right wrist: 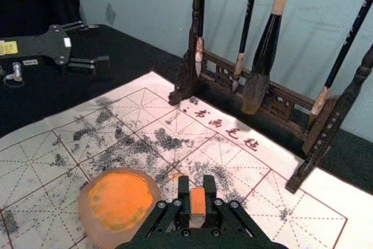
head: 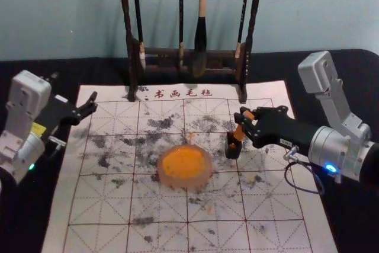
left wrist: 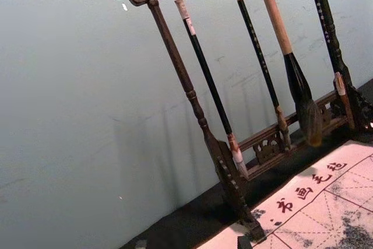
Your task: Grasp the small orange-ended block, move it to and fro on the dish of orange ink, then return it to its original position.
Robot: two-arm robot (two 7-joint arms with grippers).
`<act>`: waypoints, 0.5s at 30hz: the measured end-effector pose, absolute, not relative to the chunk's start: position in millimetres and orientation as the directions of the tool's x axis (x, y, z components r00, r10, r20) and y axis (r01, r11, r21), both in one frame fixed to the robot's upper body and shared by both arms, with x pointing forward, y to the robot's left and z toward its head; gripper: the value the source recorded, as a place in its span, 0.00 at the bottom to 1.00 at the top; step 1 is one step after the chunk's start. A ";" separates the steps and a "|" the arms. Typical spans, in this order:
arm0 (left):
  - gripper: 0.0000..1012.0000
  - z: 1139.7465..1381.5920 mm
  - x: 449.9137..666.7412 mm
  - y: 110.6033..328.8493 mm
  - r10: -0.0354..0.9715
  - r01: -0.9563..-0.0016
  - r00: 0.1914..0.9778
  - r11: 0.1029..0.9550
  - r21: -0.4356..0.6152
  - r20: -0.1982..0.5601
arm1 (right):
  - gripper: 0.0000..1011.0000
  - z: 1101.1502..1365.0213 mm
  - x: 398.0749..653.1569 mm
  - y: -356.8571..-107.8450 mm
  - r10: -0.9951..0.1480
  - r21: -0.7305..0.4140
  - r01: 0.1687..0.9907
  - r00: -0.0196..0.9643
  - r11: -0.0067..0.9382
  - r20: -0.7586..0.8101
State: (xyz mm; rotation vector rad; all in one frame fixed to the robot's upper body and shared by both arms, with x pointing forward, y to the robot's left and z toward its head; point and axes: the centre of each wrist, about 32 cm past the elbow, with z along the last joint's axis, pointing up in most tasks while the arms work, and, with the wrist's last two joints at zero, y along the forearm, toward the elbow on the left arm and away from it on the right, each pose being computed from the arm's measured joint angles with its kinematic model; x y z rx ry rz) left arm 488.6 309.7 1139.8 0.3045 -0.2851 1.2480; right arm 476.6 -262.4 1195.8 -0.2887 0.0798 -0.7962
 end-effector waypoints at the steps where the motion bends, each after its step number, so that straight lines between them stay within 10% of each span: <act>1: 0.99 1139.8 488.6 309.7 0.880 -0.955 0.292 0.287 0.070 0.374 | 0.13 1195.1 476.7 -261.7 -0.718 -0.287 0.695 0.695 0.659 0.034; 15: 0.99 1139.8 488.6 309.6 0.880 -0.955 0.292 0.287 0.070 0.374 | 0.13 1189.7 477.4 -255.6 -0.733 -0.299 0.702 0.680 0.646 0.013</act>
